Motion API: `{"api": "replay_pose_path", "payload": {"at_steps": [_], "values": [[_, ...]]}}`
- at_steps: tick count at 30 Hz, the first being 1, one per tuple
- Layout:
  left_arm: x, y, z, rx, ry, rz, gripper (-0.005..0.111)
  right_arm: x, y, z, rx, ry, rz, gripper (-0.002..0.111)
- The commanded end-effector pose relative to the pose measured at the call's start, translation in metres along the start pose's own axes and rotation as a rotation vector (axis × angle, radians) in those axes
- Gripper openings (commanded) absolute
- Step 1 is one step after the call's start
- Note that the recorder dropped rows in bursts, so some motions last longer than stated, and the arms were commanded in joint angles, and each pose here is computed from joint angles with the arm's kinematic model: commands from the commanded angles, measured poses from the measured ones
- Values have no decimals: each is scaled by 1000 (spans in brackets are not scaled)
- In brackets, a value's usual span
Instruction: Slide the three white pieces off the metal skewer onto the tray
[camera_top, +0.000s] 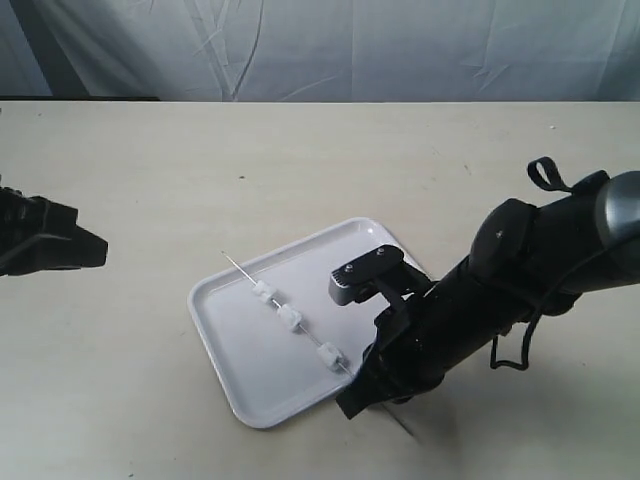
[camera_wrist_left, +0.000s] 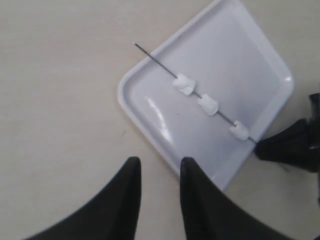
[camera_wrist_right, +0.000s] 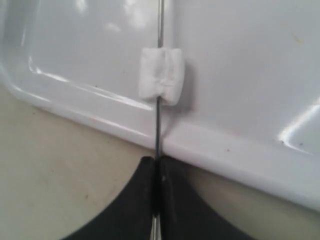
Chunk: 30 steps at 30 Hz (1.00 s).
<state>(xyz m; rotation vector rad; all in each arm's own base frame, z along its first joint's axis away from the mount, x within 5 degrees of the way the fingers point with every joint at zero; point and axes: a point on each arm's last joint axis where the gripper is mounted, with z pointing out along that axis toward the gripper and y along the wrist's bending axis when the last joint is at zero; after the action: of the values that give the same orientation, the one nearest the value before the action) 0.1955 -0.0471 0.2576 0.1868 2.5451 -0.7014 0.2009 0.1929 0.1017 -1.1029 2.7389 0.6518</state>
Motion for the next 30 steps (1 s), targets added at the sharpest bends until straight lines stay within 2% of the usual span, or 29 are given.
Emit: {"api": "replay_pose_path", "payload": {"at_steps": [1,7,9,14,19,26,30], "values": [[-3,-10,2,117,-42,-115,28,8,2,-4,17,33,1,-1],[25,-5,20,189,-14,-293,28,4,9,-36,80,-38,9,-1],[34,-3,26,213,-30,-314,28,4,12,-44,85,-49,25,-1],[49,-5,37,365,-119,-376,28,5,17,-51,65,-52,56,-1],[58,1,52,448,-144,-488,28,5,17,-51,61,-53,101,-1],[72,3,79,449,4,-466,28,5,17,-51,60,-57,119,-1],[69,5,94,443,55,-427,28,4,19,-51,36,-73,160,-1]]}}
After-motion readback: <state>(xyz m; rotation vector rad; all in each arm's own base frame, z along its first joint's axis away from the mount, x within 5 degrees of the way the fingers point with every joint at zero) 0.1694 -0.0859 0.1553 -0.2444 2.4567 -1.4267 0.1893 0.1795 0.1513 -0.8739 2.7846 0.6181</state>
